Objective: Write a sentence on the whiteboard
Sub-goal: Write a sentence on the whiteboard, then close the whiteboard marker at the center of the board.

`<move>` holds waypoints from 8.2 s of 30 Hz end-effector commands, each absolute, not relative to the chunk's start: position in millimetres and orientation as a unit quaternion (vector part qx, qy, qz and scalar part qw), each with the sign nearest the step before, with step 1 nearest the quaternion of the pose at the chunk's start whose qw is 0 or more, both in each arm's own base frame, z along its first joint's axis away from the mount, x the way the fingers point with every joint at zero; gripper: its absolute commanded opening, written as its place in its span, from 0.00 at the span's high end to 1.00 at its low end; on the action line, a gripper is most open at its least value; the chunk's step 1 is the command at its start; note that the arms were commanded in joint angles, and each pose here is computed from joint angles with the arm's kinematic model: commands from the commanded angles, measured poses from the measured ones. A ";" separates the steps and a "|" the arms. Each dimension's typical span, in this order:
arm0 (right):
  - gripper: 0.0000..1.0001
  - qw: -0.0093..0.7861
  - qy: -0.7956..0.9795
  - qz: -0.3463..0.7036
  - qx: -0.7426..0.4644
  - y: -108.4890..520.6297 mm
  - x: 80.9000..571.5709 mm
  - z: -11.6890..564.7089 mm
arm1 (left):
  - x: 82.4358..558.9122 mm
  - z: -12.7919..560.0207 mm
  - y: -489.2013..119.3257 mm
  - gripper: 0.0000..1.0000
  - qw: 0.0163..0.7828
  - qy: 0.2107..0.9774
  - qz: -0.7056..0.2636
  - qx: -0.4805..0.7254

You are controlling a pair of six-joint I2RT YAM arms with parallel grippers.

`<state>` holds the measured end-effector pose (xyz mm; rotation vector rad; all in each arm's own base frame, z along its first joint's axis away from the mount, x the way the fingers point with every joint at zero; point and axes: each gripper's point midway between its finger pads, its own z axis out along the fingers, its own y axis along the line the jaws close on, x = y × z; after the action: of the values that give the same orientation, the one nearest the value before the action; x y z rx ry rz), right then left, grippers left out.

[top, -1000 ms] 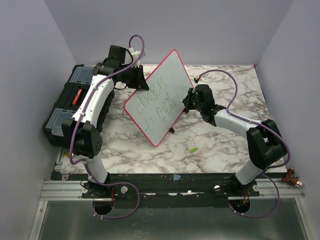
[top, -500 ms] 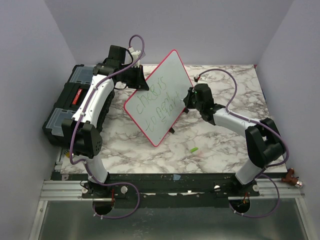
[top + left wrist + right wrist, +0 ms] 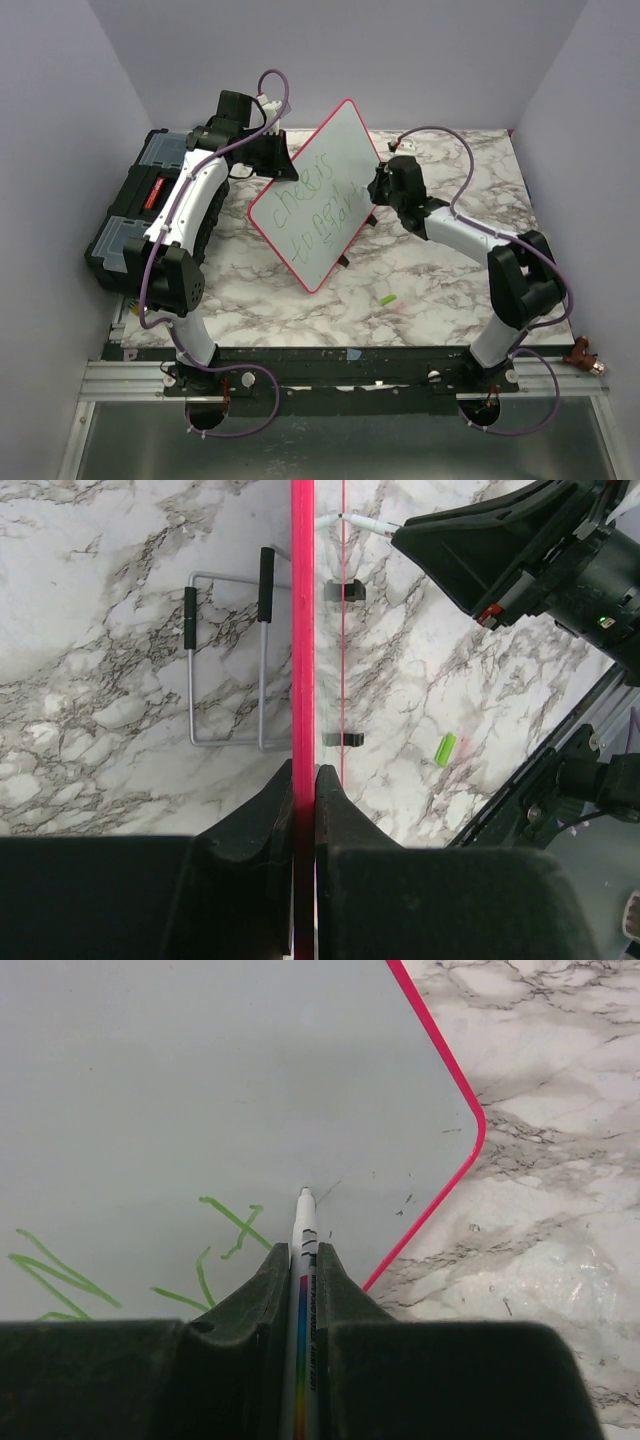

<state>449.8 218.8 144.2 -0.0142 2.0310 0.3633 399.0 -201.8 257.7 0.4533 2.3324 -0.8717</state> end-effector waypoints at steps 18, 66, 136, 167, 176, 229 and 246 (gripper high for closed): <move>0.99 0.635 0.741 0.215 0.035 186.8 394.6 309.2 | 416.8 226.8 -184.2 1.00 0.288 0.902 -0.262 0.189; 0.99 0.607 0.765 0.216 0.017 184.5 375.1 279.9 | 431.8 172.3 -150.5 0.74 0.287 0.919 -0.207 0.172; 0.99 0.608 0.770 0.189 0.034 160.0 352.2 304.1 | 292.2 276.3 -235.0 0.09 0.418 0.828 -0.200 0.316; 0.99 0.593 0.796 0.114 0.022 121.5 318.7 281.7 | 180.8 98.0 -415.9 0.42 0.293 0.791 -0.264 0.468; 0.99 0.590 0.800 0.113 0.015 123.3 318.9 277.8 | 174.9 72.8 -435.8 0.45 0.263 0.795 -0.240 0.490; 0.99 0.573 0.811 0.120 0.007 131.4 323.1 266.1 | 178.4 6.3 -409.1 0.95 0.208 0.823 -0.153 0.505; 0.99 0.568 0.803 0.178 0.012 152.0 324.5 282.7 | 196.5 121.5 -377.7 1.00 0.328 0.780 -0.131 0.517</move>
<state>325.3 142.8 265.6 0.0344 1.9089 0.3574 185.4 -390.4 71.2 1.3648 2.1626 -0.4189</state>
